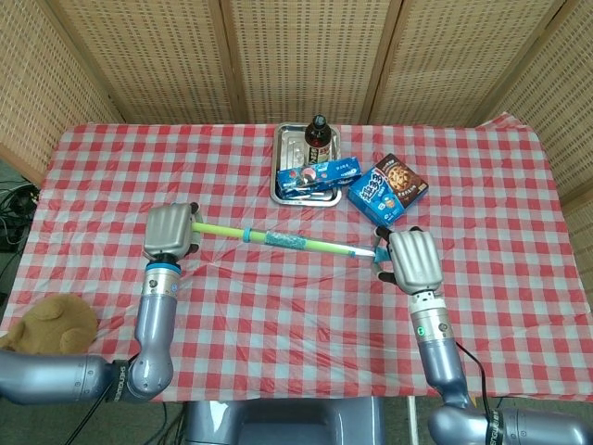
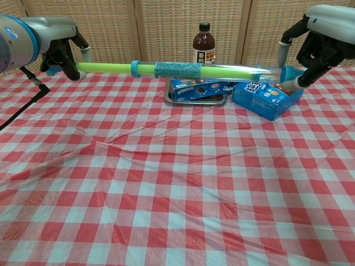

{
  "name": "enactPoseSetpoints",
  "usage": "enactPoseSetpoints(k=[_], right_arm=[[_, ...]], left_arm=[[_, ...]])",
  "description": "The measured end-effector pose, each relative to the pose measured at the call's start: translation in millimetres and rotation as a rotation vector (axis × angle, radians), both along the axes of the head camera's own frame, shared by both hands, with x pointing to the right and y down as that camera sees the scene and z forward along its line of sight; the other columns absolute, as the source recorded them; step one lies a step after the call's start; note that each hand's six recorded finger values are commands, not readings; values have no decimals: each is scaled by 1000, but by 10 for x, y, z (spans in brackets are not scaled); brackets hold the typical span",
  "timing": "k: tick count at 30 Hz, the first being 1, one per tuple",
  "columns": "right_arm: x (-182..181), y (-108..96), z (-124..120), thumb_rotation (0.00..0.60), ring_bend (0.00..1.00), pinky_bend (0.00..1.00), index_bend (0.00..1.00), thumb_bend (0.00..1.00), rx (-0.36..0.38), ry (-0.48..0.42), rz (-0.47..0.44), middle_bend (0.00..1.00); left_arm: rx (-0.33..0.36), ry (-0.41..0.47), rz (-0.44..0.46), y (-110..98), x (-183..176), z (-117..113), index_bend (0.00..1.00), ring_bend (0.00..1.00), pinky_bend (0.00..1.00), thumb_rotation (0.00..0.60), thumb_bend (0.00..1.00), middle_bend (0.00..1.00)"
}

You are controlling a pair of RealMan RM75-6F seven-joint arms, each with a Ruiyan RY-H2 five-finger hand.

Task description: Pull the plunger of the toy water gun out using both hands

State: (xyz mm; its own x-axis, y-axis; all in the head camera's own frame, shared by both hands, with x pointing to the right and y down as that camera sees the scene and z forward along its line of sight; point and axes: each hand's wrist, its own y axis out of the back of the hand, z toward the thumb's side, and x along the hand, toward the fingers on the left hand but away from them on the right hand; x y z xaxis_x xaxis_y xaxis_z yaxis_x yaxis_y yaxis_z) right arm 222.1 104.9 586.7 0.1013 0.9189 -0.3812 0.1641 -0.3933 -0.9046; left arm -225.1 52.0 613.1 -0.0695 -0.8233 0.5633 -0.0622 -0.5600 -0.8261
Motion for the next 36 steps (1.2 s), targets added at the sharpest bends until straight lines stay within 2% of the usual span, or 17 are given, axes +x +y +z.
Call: enactPoseSetpoints(k=[18, 36], right_arm=[[415, 14, -103, 600, 1000, 556, 574, 508, 36, 62, 60, 1000], [600, 30, -123, 600, 1000, 556, 576, 508, 35, 82, 86, 1000]], left_arm=[[-5, -66, -47, 74, -558, 53, 835, 854, 724, 600, 644, 945], [-2, -76, -58, 159, -755, 6, 835, 854, 724, 600, 644, 945]])
